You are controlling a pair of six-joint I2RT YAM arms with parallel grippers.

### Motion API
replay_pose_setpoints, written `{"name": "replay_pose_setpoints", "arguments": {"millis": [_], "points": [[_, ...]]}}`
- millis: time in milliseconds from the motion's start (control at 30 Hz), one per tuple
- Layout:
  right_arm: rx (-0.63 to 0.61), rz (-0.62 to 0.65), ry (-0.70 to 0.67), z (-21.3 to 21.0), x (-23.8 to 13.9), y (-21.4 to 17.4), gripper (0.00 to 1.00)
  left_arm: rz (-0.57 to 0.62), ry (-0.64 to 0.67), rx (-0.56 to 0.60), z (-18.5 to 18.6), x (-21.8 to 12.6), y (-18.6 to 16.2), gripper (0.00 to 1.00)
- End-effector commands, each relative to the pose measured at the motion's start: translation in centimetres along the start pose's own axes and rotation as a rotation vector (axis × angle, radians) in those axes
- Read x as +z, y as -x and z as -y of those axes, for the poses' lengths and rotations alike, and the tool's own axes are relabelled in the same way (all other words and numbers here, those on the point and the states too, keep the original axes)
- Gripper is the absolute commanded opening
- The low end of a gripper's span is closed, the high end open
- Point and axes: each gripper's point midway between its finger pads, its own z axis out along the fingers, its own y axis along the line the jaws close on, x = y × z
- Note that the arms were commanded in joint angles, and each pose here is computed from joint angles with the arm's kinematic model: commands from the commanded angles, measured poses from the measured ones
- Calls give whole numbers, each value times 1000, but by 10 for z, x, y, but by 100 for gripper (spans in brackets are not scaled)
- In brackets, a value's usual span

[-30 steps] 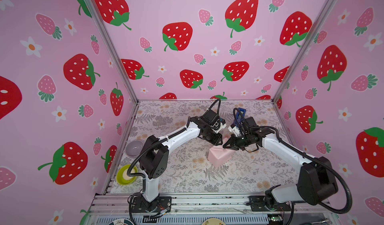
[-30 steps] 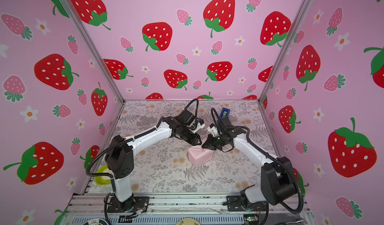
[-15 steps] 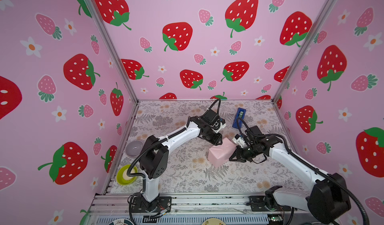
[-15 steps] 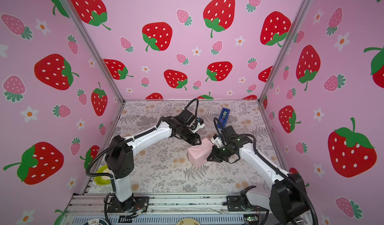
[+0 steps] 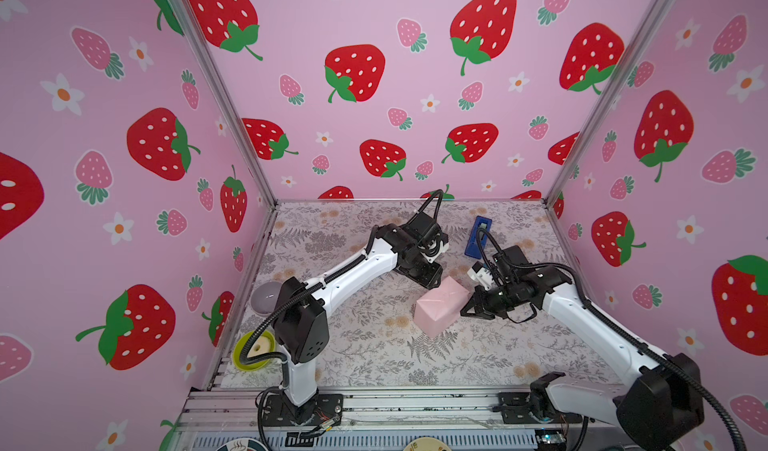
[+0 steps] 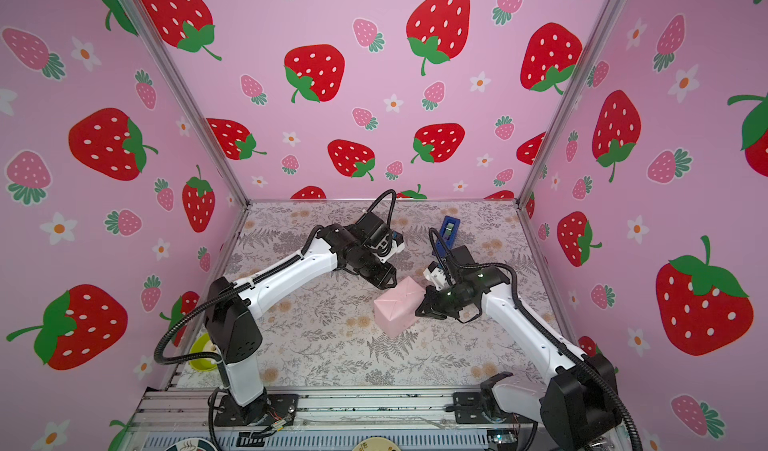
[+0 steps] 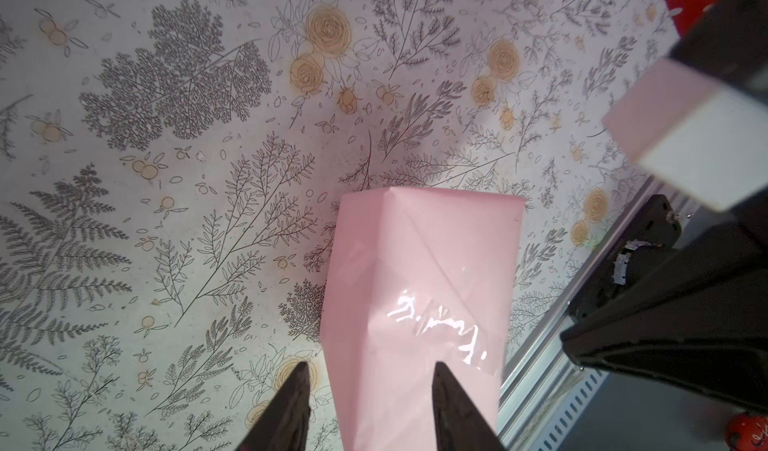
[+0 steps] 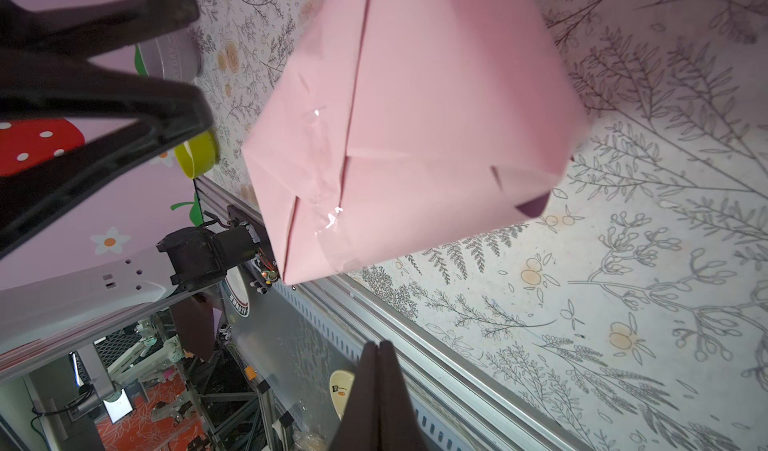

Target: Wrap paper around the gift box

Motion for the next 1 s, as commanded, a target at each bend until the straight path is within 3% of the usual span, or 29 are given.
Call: {"name": "replay_pose_setpoints", "arguments": {"millis": [0, 200, 233, 333, 800, 967], "points": [[-15, 32, -23, -2, -14, 3, 0, 7, 4, 32, 15, -20, 2, 53], [-12, 42, -25, -1, -20, 4, 0, -87, 86, 59, 23, -4, -20, 67], [-11, 44, -25, -1, -21, 4, 0, -105, 87, 63, 27, 0, -25, 81], [-13, 52, -25, -4, -26, 5, 0, -115, 151, 95, 26, 7, -33, 99], [-15, 64, -16, -8, -31, 5, 0, -206, 163, 133, 18, 53, -56, 100], [-14, 64, -16, -7, -32, 4, 0, -237, 139, 126, 19, 65, -63, 95]]}}
